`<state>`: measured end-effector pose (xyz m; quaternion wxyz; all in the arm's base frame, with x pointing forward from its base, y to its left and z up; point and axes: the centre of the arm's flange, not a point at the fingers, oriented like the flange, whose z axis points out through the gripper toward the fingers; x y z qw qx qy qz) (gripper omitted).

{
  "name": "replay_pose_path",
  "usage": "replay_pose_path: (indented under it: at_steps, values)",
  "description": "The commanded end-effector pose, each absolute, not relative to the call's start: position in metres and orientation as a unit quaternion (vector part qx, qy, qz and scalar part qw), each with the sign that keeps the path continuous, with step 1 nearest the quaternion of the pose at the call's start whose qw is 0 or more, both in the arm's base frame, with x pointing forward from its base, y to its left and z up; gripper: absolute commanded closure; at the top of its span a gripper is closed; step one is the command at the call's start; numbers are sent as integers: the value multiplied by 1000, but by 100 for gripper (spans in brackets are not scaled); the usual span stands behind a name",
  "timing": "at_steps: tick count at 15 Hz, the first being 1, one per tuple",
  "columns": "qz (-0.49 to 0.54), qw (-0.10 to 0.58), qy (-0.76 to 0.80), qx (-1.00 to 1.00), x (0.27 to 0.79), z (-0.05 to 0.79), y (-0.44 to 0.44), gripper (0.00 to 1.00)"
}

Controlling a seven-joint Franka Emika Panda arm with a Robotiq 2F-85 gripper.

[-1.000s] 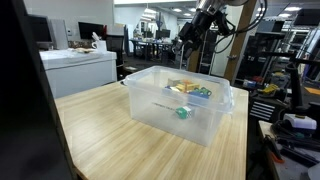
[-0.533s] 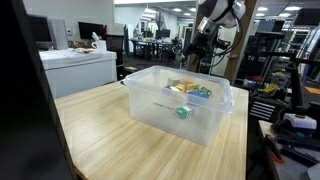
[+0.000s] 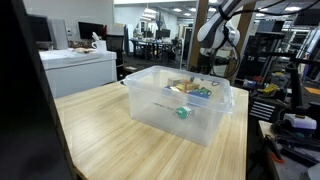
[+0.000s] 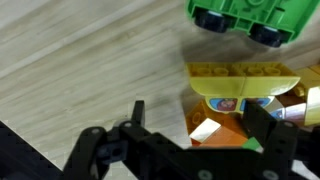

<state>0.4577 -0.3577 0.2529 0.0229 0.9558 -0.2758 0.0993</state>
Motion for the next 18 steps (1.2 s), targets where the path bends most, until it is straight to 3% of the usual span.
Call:
replay_pose_path:
  at_steps: [1,10,18]
  values:
    - [98,35,-265,959,466,245,-354,0]
    - [134,20,-238,962,497,278,-333,0]
    - [110,13,-260,959,493,260,-325,0]
